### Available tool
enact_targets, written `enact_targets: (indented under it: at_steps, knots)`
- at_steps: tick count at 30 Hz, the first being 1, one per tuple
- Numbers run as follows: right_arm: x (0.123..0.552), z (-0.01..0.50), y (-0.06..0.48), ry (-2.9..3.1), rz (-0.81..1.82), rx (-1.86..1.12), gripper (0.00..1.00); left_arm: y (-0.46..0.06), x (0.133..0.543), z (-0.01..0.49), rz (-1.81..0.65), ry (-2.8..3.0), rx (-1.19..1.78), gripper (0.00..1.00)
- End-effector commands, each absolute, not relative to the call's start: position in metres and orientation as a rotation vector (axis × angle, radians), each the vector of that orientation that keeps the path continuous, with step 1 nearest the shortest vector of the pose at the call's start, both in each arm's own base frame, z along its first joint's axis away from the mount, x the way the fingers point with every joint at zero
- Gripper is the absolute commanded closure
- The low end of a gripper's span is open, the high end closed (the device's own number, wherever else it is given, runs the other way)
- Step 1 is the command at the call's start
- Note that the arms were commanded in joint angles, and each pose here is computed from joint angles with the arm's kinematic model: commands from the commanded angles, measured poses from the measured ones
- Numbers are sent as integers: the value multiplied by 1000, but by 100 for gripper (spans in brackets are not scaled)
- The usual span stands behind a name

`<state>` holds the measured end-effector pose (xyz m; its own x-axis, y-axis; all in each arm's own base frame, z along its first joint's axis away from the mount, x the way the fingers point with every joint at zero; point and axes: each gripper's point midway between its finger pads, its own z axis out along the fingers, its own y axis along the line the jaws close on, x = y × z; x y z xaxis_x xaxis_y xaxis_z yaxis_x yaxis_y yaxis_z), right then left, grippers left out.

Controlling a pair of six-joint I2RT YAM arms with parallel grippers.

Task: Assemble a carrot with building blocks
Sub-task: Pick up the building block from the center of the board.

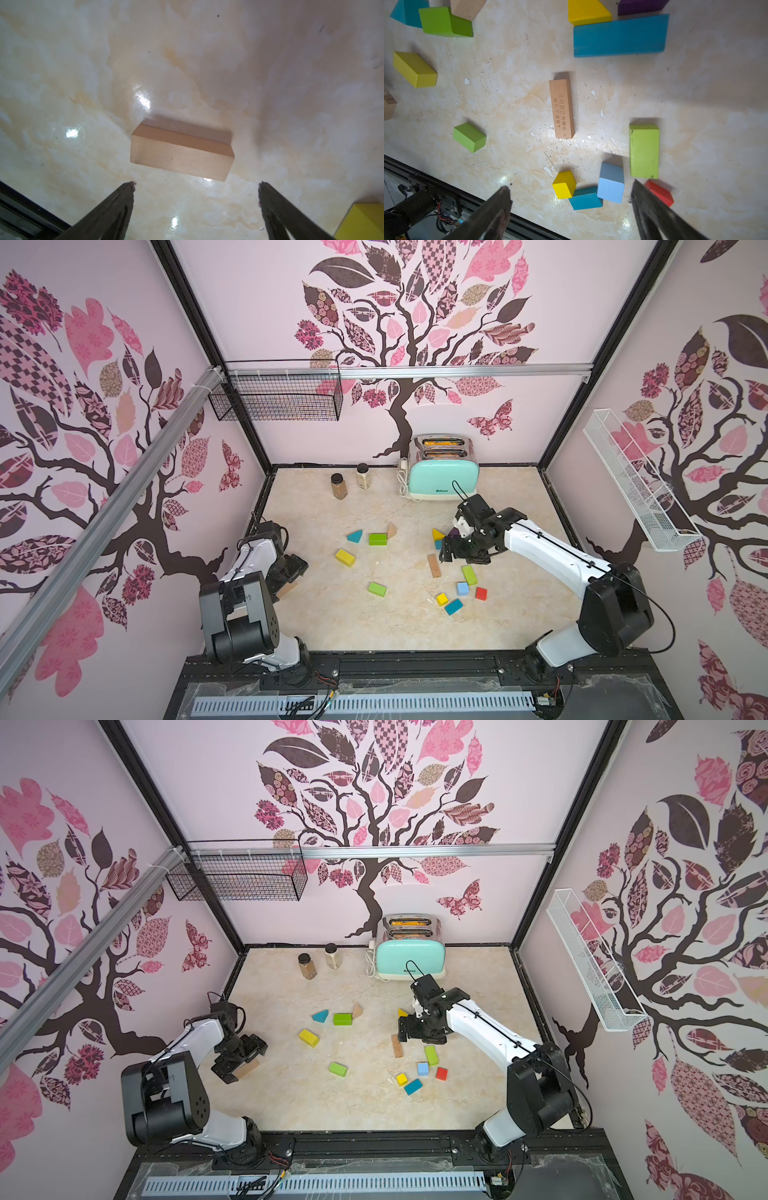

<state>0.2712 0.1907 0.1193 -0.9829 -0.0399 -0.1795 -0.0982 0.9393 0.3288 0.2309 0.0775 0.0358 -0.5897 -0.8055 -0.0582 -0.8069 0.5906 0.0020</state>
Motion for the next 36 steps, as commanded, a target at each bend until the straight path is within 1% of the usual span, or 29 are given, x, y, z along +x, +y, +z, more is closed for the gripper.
enact_targets:
  at_steps: [1, 5, 11, 13, 15, 17, 21, 26, 30, 34, 36]
  knots:
    - [272, 118, 196, 2926, 529, -114, 6, 83, 232, 27, 15, 2740, -1431, 2]
    - [273, 115, 197, 2931, 533, -108, 6, 92, 228, 23, 29, 2739, -1441, 2]
    - [275, 110, 199, 2945, 532, -105, 6, 91, 234, 12, -9, 2755, -1449, 3]
    - [276, 110, 200, 2943, 533, -108, 6, 89, 232, 8, -15, 2762, -1454, 6]
    - [277, 111, 201, 2941, 536, -108, 7, 87, 229, 4, -25, 2757, -1469, 11]
    - [279, 110, 202, 2940, 541, -105, 6, 83, 226, 1, -40, 2755, -1480, 14]
    - [281, 111, 205, 2938, 552, -103, 7, 78, 228, -1, -71, 2756, -1473, 24]
    - [283, 111, 205, 2936, 552, -103, 7, 69, 230, 0, -79, 2774, -1432, 29]
    - [287, 116, 205, 2918, 544, -104, 7, 59, 241, 14, -83, 2772, -1349, 36]
    - [292, 129, 202, 2881, 511, -107, 7, 45, 264, 44, -100, 2744, -1213, 37]
    - [295, 138, 198, 2857, 490, -98, 7, 32, 282, 68, -126, 2722, -1105, 37]
